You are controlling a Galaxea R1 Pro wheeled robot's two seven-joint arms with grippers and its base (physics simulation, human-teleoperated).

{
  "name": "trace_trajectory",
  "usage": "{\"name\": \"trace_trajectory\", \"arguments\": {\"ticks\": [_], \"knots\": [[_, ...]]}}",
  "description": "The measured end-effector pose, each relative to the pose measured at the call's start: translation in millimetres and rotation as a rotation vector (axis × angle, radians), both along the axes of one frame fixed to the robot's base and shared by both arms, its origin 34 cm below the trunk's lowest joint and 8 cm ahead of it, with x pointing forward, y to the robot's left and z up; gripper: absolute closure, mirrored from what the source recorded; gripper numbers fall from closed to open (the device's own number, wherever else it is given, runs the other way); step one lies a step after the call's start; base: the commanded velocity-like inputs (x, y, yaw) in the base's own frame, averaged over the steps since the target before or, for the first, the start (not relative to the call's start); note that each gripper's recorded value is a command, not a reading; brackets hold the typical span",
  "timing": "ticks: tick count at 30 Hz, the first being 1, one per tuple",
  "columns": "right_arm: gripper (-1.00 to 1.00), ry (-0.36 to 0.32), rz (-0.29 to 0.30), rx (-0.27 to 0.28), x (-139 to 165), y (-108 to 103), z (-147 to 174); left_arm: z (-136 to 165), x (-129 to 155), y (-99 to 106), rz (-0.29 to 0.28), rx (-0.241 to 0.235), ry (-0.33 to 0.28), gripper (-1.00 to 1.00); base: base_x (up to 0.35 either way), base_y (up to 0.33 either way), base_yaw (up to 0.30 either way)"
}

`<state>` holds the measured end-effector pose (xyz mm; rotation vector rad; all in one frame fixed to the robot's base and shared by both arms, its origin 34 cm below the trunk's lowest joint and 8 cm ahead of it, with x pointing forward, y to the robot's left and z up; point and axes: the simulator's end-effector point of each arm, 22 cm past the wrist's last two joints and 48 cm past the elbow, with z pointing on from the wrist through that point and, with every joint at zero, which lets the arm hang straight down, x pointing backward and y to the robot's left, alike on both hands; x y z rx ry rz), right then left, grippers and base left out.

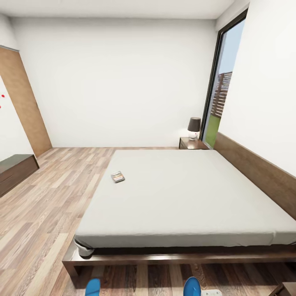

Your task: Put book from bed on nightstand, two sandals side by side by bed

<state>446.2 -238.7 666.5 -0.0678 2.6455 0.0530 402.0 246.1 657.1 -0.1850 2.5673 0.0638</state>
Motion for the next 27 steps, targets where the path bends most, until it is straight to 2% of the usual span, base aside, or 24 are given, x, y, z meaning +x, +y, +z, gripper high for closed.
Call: {"name": "trace_trajectory", "arguments": {"ticks": [5, 10, 27], "knots": [[1.0, 0.001, -0.001, 0.001, -0.3, 0.8, -0.2, 0.2, 0.6, -4.6, -0.052, 0.012, -0.001, 1.0, 0.0, 0.0, 0.001], [1.0, 0.001, -0.003, 0.0, -0.5, 1.1, -0.3, 0.2, 1.0, -2.8, -0.073, 0.015, -0.001, 1.0, 0.0, 0.0, 0.0], [1.0, 0.002, -0.007, -0.004, 0.2, -1.5, -1.9, -0.7, 3.1, -2.4, -0.069, 0.014, -0.005, 1.0, 0.0, 0.0, 0.0]]}}
